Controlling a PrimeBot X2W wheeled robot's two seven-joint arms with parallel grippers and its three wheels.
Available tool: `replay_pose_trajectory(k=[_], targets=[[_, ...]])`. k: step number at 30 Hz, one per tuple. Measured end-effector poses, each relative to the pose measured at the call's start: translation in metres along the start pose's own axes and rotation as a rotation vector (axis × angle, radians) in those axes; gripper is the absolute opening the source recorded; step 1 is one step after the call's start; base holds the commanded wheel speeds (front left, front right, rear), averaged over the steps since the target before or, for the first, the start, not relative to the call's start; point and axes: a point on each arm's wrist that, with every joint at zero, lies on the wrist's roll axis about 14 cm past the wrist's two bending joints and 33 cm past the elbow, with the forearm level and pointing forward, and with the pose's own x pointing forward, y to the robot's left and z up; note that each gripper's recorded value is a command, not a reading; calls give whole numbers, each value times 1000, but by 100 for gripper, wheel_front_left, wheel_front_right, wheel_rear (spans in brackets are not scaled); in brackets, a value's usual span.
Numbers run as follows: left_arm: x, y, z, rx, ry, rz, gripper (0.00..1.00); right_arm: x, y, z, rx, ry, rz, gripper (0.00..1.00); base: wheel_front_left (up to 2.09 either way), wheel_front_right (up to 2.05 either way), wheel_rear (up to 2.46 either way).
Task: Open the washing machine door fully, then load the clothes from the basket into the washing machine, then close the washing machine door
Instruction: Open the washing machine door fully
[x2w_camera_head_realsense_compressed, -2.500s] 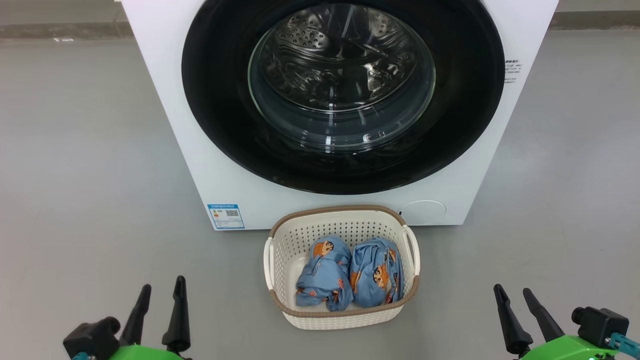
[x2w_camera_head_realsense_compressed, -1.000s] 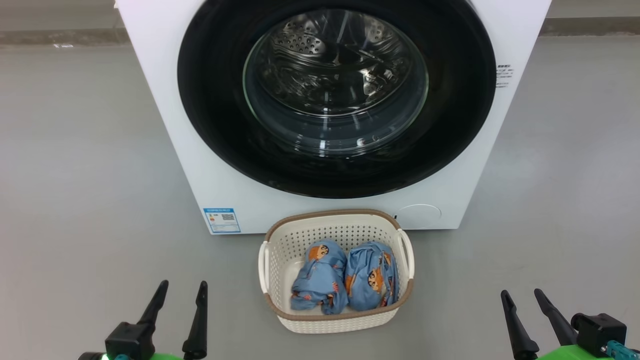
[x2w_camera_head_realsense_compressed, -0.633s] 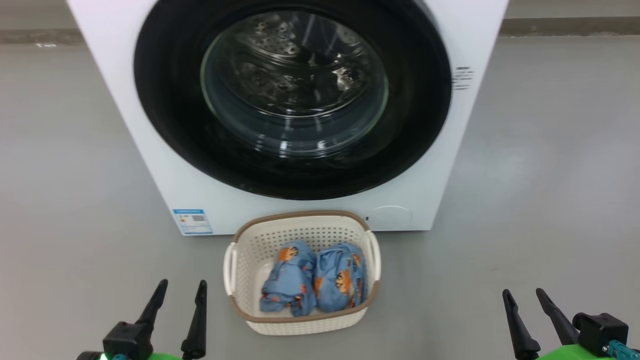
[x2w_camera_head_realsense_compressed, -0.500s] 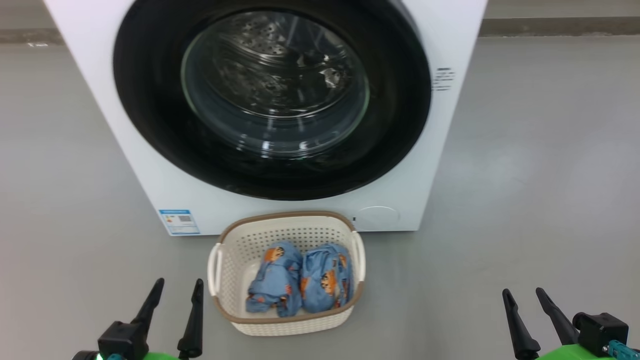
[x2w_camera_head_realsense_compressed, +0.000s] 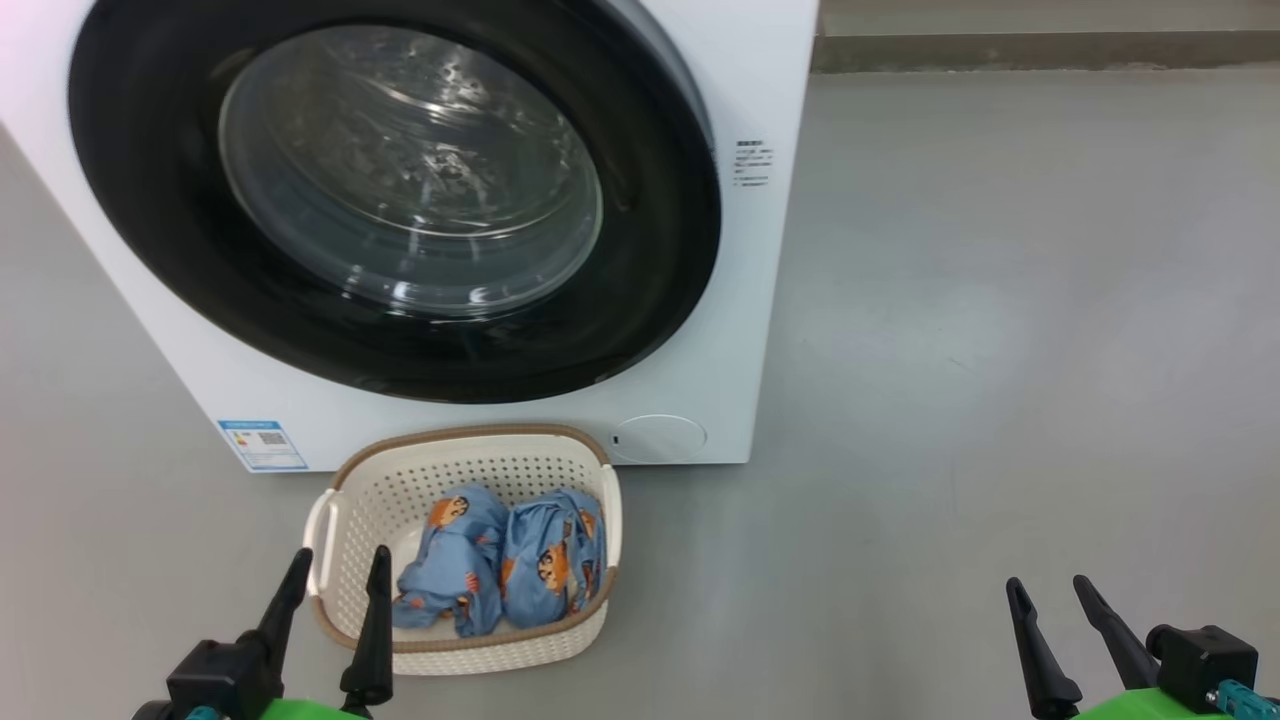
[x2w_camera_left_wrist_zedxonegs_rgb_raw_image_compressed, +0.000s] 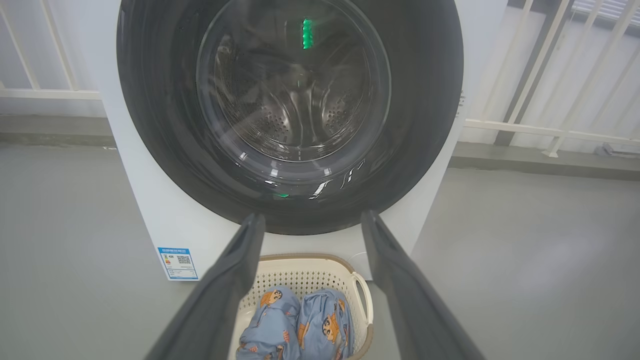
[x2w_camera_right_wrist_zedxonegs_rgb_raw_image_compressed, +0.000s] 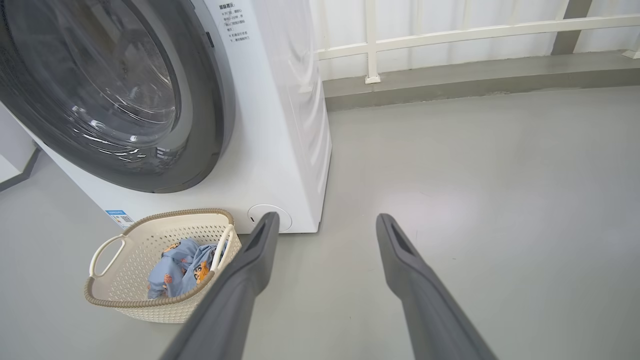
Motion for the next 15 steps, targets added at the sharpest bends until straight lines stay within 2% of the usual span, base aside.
replay_pose_trajectory(k=[5, 15], targets=[[0, 0, 0, 0, 0, 0, 100, 0, 0, 0, 0, 1, 0, 100, 47, 47, -94], [1, 0, 5, -17, -16, 2, 100, 1, 3, -4, 7, 12, 4, 100, 2, 2, -5]])
